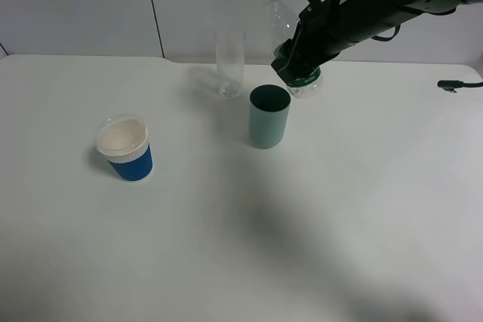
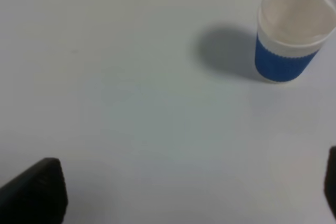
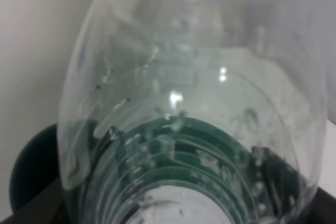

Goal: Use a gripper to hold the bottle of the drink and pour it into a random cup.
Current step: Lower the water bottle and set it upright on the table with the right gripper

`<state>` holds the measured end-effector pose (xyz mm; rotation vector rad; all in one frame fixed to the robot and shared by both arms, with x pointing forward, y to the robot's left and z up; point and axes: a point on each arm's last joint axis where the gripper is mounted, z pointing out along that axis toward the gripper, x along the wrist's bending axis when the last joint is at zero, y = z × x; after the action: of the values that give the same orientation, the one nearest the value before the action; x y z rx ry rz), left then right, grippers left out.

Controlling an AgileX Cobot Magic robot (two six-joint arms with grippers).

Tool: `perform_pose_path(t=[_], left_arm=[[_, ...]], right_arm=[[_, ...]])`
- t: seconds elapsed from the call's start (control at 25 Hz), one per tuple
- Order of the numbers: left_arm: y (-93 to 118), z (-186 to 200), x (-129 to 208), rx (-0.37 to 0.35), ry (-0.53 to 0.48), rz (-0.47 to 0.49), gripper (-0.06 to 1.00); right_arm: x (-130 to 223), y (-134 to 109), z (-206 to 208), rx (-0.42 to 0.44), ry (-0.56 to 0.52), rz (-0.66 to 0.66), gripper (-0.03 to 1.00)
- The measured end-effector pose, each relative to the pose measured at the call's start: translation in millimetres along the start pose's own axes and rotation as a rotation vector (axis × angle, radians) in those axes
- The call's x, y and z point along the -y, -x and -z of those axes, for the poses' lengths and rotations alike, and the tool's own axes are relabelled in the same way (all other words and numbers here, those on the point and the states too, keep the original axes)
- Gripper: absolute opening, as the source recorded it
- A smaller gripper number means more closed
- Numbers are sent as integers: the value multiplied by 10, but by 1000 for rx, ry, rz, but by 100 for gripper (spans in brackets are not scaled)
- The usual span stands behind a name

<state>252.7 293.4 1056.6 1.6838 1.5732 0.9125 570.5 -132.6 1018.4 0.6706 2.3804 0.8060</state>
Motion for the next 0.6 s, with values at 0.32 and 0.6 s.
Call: perform_pose_path(t=[0.32, 0.6], left_arm=[[0, 0, 1, 0, -1, 0, 99], [0, 0, 1, 0, -1, 0, 99]], right_arm=[[-7, -18, 214, 41, 58, 37, 57], [262, -125, 459, 147, 106, -93, 57]])
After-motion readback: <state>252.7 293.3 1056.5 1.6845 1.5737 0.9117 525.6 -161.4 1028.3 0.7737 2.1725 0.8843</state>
